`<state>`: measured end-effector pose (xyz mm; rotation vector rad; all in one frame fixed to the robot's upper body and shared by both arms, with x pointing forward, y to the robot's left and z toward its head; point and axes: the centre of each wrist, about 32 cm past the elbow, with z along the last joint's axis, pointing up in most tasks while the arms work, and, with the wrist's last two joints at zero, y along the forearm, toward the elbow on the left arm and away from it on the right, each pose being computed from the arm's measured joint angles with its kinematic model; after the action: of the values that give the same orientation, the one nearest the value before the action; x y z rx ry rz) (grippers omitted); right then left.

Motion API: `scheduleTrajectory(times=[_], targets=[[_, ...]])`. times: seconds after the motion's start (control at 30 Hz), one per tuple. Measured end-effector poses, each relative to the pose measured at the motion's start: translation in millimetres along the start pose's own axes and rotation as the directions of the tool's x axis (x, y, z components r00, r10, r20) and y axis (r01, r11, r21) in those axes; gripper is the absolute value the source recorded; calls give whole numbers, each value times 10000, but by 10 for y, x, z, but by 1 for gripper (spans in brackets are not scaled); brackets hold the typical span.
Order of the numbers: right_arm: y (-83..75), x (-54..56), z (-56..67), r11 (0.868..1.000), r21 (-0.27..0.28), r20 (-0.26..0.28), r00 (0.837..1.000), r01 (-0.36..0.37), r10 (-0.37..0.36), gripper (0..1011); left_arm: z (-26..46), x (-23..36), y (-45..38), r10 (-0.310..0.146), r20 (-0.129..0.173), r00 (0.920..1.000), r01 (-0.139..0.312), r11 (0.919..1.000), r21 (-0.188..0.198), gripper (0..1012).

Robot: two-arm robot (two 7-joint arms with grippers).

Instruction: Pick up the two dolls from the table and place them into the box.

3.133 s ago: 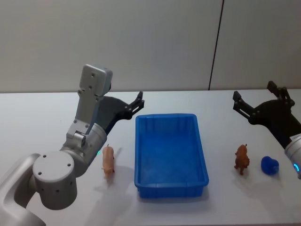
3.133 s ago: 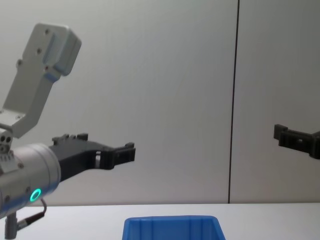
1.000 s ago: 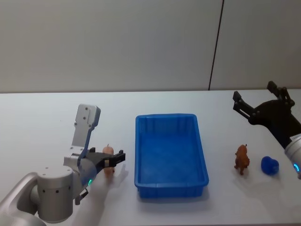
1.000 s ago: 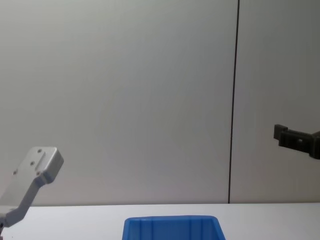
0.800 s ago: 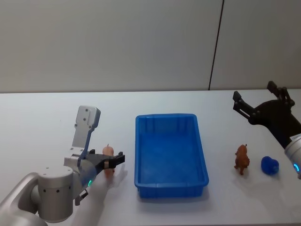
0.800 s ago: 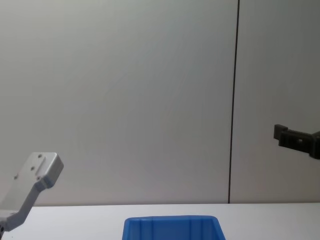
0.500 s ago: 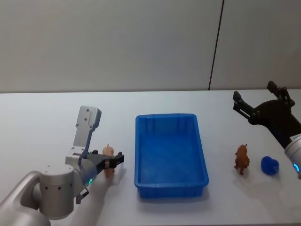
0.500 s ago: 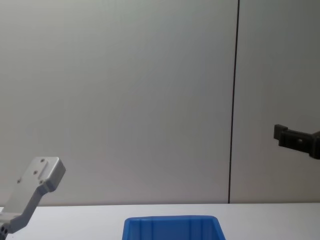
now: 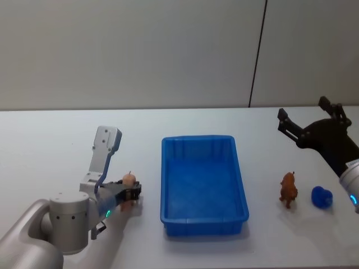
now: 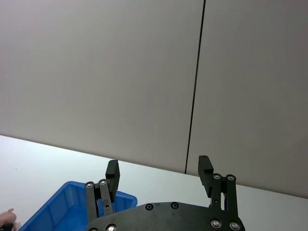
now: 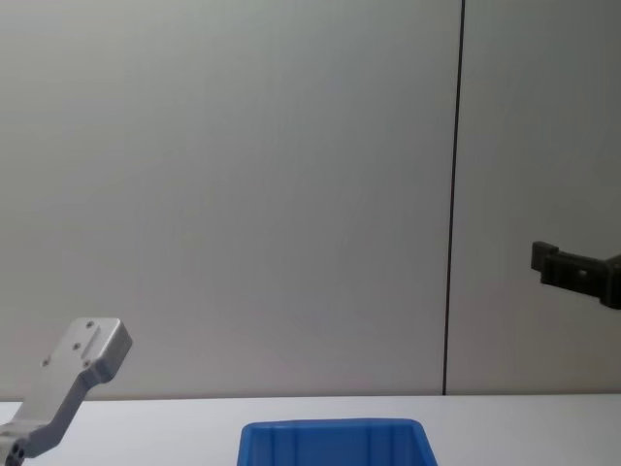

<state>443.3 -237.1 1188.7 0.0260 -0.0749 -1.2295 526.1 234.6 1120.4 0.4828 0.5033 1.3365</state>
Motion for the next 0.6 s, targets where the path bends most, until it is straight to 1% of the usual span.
scheduleTrajectory(times=[0.07,0.2,0.47,0.6], targets=[[0,0,0,10000,0,0,10000,0,0,1001,2,11,-13,-4,9,10000,4,10000,52,421],[0,0,0,10000,0,0,10000,0,0,1001,7,27,-29,3,36,10000,-3,9999,143,397],[0,0,0,10000,0,0,10000,0,0,1001,18,48,-33,62,190,9998,-67,9997,250,386],[0,0,0,10000,0,0,10000,0,0,1001,50,60,-11,131,393,9991,-138,9997,180,385]])
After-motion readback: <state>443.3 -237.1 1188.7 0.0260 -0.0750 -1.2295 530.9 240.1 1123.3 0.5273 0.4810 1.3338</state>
